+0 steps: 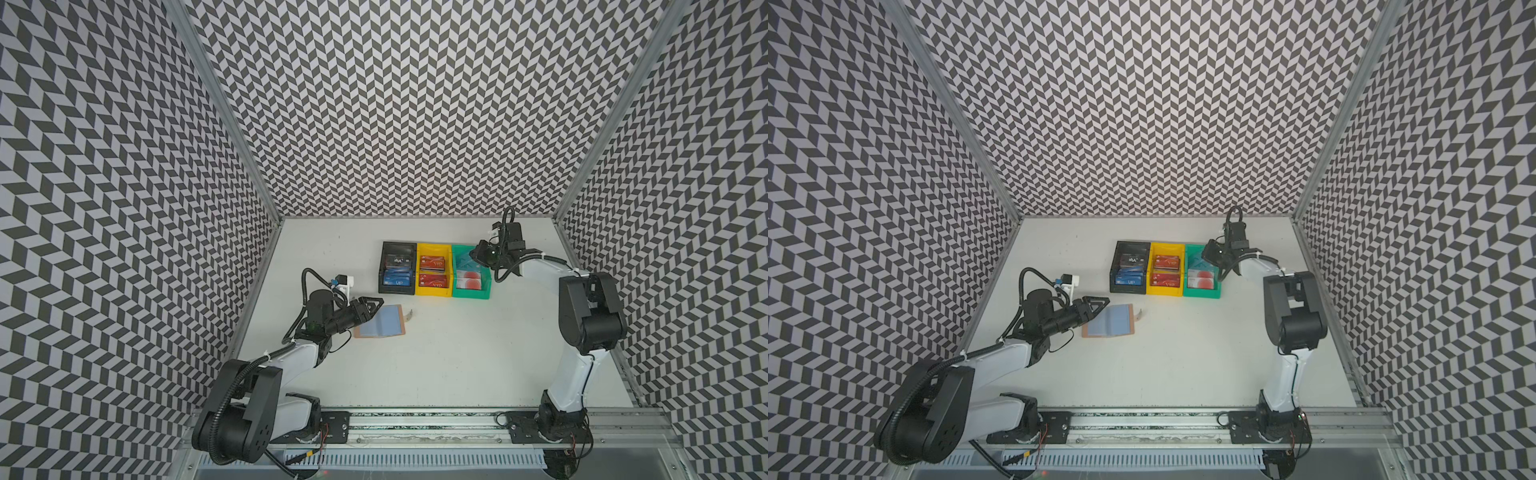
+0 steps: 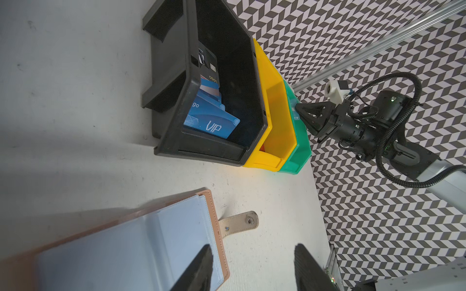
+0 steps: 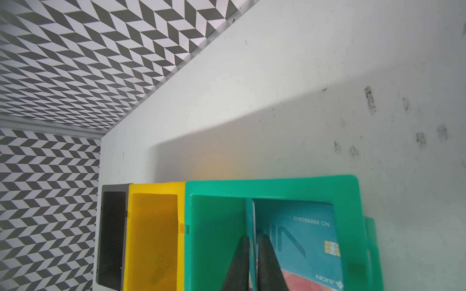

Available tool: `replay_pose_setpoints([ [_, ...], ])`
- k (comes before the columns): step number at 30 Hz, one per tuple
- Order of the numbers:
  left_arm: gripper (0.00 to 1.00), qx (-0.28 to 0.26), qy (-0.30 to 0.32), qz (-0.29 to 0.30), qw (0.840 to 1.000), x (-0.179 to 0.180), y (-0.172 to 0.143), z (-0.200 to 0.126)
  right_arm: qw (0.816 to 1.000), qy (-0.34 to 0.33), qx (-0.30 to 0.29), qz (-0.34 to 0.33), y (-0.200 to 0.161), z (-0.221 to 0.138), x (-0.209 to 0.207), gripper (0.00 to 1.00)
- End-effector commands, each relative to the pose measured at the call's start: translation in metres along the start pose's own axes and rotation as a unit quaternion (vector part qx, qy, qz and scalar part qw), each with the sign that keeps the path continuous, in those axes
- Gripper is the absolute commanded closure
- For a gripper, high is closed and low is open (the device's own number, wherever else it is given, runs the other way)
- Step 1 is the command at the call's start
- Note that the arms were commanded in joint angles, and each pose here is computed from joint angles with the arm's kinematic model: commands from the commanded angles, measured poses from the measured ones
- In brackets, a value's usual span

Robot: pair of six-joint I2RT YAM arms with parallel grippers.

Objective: Take the credit cards out of the card holder
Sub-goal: Place the credit card in the storage box.

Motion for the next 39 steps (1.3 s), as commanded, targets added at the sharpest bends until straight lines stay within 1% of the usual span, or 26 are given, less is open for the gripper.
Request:
replay_pose_setpoints([
  [1,0.46,-0.011,-0.010,0.017,1.000,-0.003,0.007,0.001,1.000,0.007,-0.024,-0.009,0.009,0.003,0.008,0.87],
  [2,0.46,-0.010,-0.011,0.017,1.000,-0.002,0.007,0.001,1.000,0.004,-0.025,-0.010,0.010,0.003,0.008,0.84],
  [10,0.47,-0.008,-0.012,0.014,1.000,-0.001,0.006,0.002,0.999,-0.012,-0.038,-0.026,0.013,-0.004,0.012,0.82],
  [13,0.47,-0.009,-0.013,0.014,1.000,-0.001,0.007,0.002,0.998,-0.024,-0.050,-0.036,0.015,-0.011,0.014,0.82],
  [15,0.47,-0.009,-0.013,0.014,1.000,-0.001,0.007,0.002,0.997,-0.027,-0.050,-0.044,0.014,-0.013,0.017,0.84],
  [19,0.47,-0.009,-0.013,0.014,1.000,-0.001,0.007,0.002,0.996,-0.035,-0.053,-0.070,0.004,-0.014,0.026,0.85],
  [21,0.47,-0.009,-0.013,0.013,1.000,-0.001,0.006,0.002,0.995,-0.023,-0.046,-0.084,-0.002,-0.016,0.032,0.85],
  [24,0.47,-0.013,-0.008,0.016,1.000,-0.002,0.007,0.000,0.993,0.003,-0.029,-0.113,-0.009,-0.026,0.041,0.85],
  [27,0.47,-0.019,0.013,0.025,0.999,-0.001,0.008,-0.003,0.988,0.019,-0.026,-0.149,-0.013,-0.046,0.045,0.84],
  [32,0.46,-0.038,0.056,0.050,0.996,-0.003,0.015,-0.010,0.965,0.029,-0.019,-0.261,-0.019,-0.082,0.041,0.82],
  [34,0.46,-0.052,0.072,0.067,0.994,-0.005,0.019,-0.014,0.959,0.033,-0.043,-0.279,-0.018,-0.097,0.033,0.80],
  [37,0.45,-0.089,0.114,0.109,0.983,-0.004,0.025,-0.023,0.950,0.063,-0.130,-0.277,-0.018,-0.128,0.019,0.77],
  [39,0.44,-0.114,0.144,0.131,0.974,-0.002,0.027,-0.028,0.938,0.057,-0.204,-0.274,-0.025,-0.144,0.006,0.75],
])
Point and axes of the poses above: each gripper's point midway between its finger pads, its own z axis out along the fingers, its own x axis along the line the jaws close on, y = z × x, the point moved 9 cm from there along -z, back along the fingers, and after that the axes turned 11 degrees about z, right-handed, at the moved point
